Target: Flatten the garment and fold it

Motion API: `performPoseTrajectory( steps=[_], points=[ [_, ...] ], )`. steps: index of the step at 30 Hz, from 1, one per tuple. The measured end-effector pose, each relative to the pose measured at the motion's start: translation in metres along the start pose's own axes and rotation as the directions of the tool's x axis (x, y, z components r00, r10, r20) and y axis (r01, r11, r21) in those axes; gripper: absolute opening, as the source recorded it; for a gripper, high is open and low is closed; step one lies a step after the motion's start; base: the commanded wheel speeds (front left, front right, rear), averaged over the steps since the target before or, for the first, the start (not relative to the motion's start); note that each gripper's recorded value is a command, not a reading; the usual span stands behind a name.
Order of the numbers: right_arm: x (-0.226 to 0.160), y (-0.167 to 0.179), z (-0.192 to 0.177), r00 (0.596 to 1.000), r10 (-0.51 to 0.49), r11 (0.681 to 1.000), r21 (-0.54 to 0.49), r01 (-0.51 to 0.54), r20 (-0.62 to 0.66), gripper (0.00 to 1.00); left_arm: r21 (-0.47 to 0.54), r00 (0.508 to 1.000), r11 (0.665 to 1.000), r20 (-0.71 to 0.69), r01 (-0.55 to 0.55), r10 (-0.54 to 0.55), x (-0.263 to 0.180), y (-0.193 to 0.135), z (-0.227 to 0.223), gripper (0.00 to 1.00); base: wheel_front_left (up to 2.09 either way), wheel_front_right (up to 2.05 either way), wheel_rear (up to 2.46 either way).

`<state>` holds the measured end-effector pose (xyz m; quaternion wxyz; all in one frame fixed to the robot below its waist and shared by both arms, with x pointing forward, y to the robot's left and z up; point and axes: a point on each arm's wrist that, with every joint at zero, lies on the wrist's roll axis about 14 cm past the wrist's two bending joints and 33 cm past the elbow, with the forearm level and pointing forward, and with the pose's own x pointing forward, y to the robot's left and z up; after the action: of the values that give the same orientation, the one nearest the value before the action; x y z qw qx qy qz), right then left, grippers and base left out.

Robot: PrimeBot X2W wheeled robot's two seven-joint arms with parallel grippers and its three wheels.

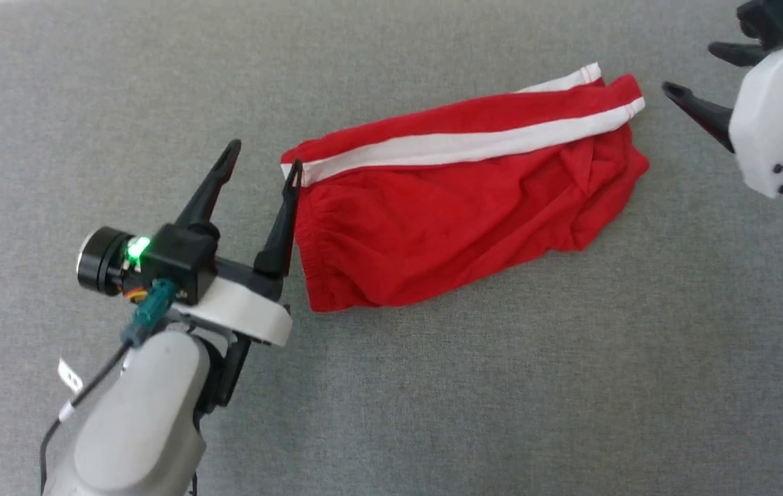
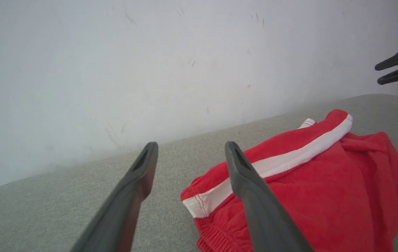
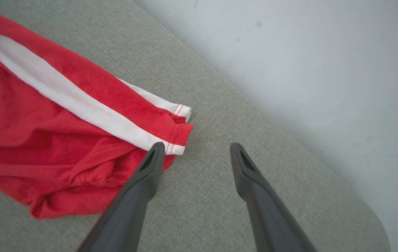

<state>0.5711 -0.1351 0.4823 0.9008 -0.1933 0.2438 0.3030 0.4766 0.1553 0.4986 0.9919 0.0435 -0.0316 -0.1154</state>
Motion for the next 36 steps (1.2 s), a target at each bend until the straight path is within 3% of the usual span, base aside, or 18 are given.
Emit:
performPoseTrajectory(
  steps=[5, 10, 14, 20, 24, 25, 26, 36],
  points=[
    [-0.011, 0.003, -0.009, 0.985, 0.039, 0.999, 0.043, -0.032, -0.165, 1.00, 0.038, 0.997, 0.998, 0.051, -0.057, 0.055, -0.010, 0.008, 0.018, 1.00, 0.00, 0.00, 0.00],
    [0.001, 0.018, -0.028, 0.949, 0.105, 0.992, 0.103, -0.077, -0.296, 1.00, 0.056, 0.991, 0.992, 0.073, -0.117, 0.113, -0.015, 0.019, 0.023, 1.00, 0.00, 0.00, 0.00],
    [0.022, 0.030, -0.038, 0.934, 0.147, 0.982, 0.161, -0.098, -0.326, 1.00, 0.041, 0.988, 0.989, 0.068, -0.143, 0.140, -0.015, 0.020, 0.019, 1.00, 0.00, 0.00, 0.00],
    [0.047, 0.059, -0.083, 0.889, 0.213, 0.962, 0.246, -0.118, -0.405, 1.00, 0.019, 0.984, 0.984, 0.032, -0.176, 0.176, -0.020, 0.026, 0.007, 1.00, 0.00, 0.00, 0.00],
    [0.057, 0.062, -0.086, 0.892, 0.223, 0.954, 0.275, -0.117, -0.393, 1.00, 0.026, 0.980, 0.980, 0.006, -0.197, 0.197, -0.023, 0.034, -0.002, 1.00, 0.00, 0.00, 0.00],
    [0.057, 0.063, -0.085, 0.895, 0.223, 0.954, 0.277, -0.118, -0.387, 0.46, 0.031, 0.980, 0.980, 0.001, -0.197, 0.197, -0.024, 0.035, -0.003, 1.00, 0.00, 0.00, 0.00],
    [0.058, 0.063, -0.084, 0.900, 0.220, 0.954, 0.278, -0.117, -0.376, 0.00, 0.032, 0.981, 0.980, -0.005, -0.194, 0.194, -0.024, 0.036, -0.005, 1.00, 0.00, 0.00, 0.00],
    [0.038, 0.068, -0.060, 0.965, 0.172, 0.954, 0.279, -0.113, -0.198, 0.00, 0.070, 0.994, 0.992, 0.007, -0.110, 0.109, -0.017, 0.047, 0.015, 1.00, 0.00, 0.00, 0.00]
  ],
)
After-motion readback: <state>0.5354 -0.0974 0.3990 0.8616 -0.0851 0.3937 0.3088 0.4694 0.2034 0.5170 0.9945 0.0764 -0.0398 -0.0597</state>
